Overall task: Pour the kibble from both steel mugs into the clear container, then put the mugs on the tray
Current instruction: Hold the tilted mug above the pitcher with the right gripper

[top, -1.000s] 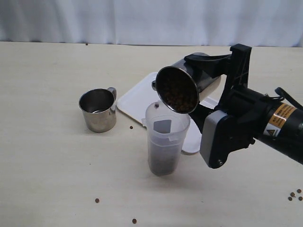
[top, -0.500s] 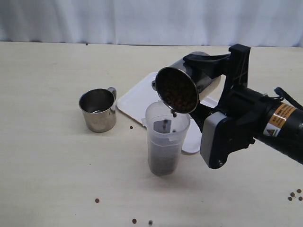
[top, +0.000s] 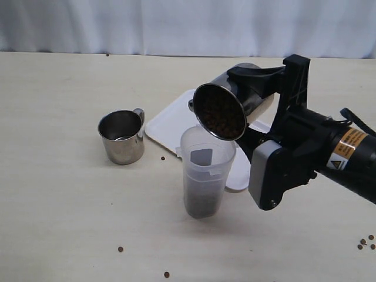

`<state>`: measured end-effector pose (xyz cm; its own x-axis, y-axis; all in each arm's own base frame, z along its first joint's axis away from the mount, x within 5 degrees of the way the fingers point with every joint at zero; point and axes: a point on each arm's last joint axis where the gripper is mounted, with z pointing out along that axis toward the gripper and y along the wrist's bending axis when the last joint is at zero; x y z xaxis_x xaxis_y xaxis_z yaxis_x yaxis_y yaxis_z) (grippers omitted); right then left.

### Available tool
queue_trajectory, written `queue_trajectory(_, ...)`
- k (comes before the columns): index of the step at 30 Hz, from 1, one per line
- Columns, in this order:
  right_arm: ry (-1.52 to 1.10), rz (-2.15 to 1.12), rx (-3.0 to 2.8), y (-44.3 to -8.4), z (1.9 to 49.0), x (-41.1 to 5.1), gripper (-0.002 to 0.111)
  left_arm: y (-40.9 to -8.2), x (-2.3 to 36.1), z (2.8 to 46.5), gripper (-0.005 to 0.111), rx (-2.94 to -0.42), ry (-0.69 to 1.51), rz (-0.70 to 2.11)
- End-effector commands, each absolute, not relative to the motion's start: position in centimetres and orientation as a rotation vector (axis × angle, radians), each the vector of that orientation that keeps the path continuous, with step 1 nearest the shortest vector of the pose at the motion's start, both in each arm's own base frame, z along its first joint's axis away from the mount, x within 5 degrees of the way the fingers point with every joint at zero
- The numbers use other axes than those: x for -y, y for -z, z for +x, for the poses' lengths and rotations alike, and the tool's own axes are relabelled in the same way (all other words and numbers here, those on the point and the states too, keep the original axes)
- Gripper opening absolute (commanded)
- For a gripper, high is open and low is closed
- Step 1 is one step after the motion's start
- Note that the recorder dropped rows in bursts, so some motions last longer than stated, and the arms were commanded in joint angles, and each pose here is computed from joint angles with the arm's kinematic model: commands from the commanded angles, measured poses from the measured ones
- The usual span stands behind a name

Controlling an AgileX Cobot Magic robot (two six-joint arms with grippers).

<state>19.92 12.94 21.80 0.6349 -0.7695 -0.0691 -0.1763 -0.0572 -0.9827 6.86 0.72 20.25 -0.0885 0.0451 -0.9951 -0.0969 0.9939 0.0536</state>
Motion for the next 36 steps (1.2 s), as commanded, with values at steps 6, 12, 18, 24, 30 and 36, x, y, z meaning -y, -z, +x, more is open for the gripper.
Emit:
queue_trajectory(6, 0.596, -1.556, -0.728, -22.78, 20.07, -13.4, 0.005, -20.28, -0.7, 6.81, 0.0, -1.643, -0.111, -0.045)
queue_trajectory(12, 0.596, -1.556, -0.728, -22.78, 20.07, -13.4, 0.005, -20.28, -0.7, 6.81, 0.0, -1.643, -0.111, -0.045)
queue_trajectory(18, 0.596, -1.556, -0.728, -22.78, 20.07, -13.4, 0.005, -20.28, -0.7, 6.81, 0.0, -1.643, -0.111, -0.045)
queue_trajectory(24, 0.596, -1.559, -0.73, -22.74, 20.07, -13.39, 0.005, -20.28, -0.7, 6.81, 0.0, -1.643, -0.111, -0.045)
queue_trajectory(30, 0.582, -1.547, -0.741, -22.78, 20.08, -13.4, 0.005, -20.28, -0.7, 6.81, 0.0, -1.643, -0.111, -0.045)
queue_trajectory(36, 0.571, -1.537, -0.746, -23.03, 20.21, -13.51, 0.005, -20.28, -0.7, 6.81, 0.0, -1.643, -0.114, -0.042)
